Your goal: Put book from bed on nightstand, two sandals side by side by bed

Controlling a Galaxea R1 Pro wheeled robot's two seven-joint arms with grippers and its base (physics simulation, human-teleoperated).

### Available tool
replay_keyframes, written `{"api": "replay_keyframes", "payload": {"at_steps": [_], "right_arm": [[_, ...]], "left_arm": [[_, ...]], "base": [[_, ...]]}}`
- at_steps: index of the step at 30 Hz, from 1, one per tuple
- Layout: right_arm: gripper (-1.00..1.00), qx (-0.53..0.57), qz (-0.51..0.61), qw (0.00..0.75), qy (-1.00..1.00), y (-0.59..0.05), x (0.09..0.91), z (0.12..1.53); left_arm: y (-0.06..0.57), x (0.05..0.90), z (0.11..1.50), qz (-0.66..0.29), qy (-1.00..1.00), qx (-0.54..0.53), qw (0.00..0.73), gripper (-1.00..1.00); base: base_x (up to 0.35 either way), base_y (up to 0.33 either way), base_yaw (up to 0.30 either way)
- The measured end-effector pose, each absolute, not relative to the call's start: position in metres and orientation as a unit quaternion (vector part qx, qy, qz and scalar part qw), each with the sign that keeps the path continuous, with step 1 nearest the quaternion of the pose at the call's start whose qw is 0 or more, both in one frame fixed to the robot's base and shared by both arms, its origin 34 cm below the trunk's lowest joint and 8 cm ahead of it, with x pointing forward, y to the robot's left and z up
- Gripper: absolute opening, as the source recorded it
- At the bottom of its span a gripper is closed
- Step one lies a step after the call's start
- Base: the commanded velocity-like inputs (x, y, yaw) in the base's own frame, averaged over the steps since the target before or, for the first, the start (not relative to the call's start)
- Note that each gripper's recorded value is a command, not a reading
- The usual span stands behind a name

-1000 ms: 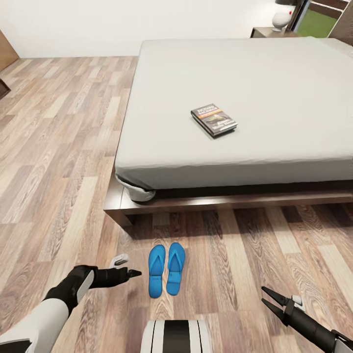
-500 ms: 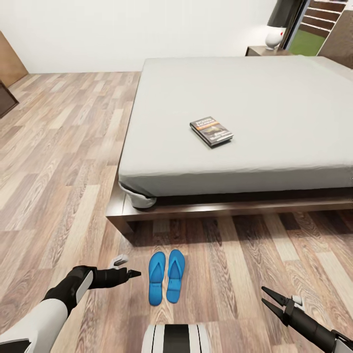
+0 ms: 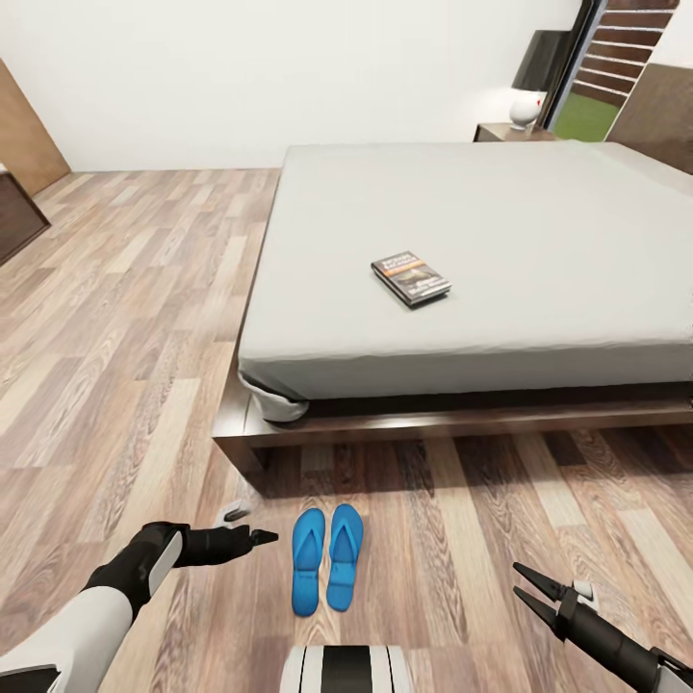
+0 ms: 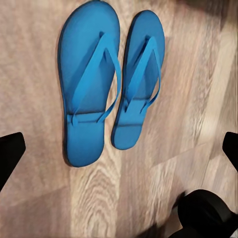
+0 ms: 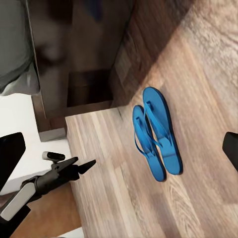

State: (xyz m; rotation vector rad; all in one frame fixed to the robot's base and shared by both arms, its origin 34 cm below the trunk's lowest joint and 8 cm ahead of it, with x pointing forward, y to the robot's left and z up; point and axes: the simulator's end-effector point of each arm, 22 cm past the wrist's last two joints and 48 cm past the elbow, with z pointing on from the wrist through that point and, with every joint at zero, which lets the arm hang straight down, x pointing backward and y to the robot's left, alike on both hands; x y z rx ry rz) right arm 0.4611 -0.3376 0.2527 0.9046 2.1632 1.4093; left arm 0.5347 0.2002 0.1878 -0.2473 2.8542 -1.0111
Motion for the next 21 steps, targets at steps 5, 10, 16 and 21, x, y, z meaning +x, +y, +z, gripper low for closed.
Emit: {"api": "replay_keyframes", "payload": {"at_steps": [5,10,16,21], "right_arm": [[1.0,0.319,0.508,0.209,0.773,-0.338,0.466,0.261],[1.0,0.314,0.511,0.217,0.77,-0.338,0.47,0.269],[1.0,0.308,0.513,0.226,0.769,-0.338,0.476,0.279],[1.0,0.305,0.51,0.231,0.77,-0.339,0.479,0.284]], "left_arm": [[0.198,0.54,0.2,-0.343,0.934,-0.078,0.061,1.0],[0.201,0.543,0.211,-0.351,0.931,-0.077,0.068,1.0],[0.208,0.543,0.222,-0.356,0.928,-0.079,0.071,1.0],[0.217,0.535,0.227,-0.361,0.926,-0.087,0.066,1.0]], "base": [[0.0,0.0,0.0],[0.0,0.0,0.0],[0.0,0.0,0.0],[0.0,0.0,0.0]]}}
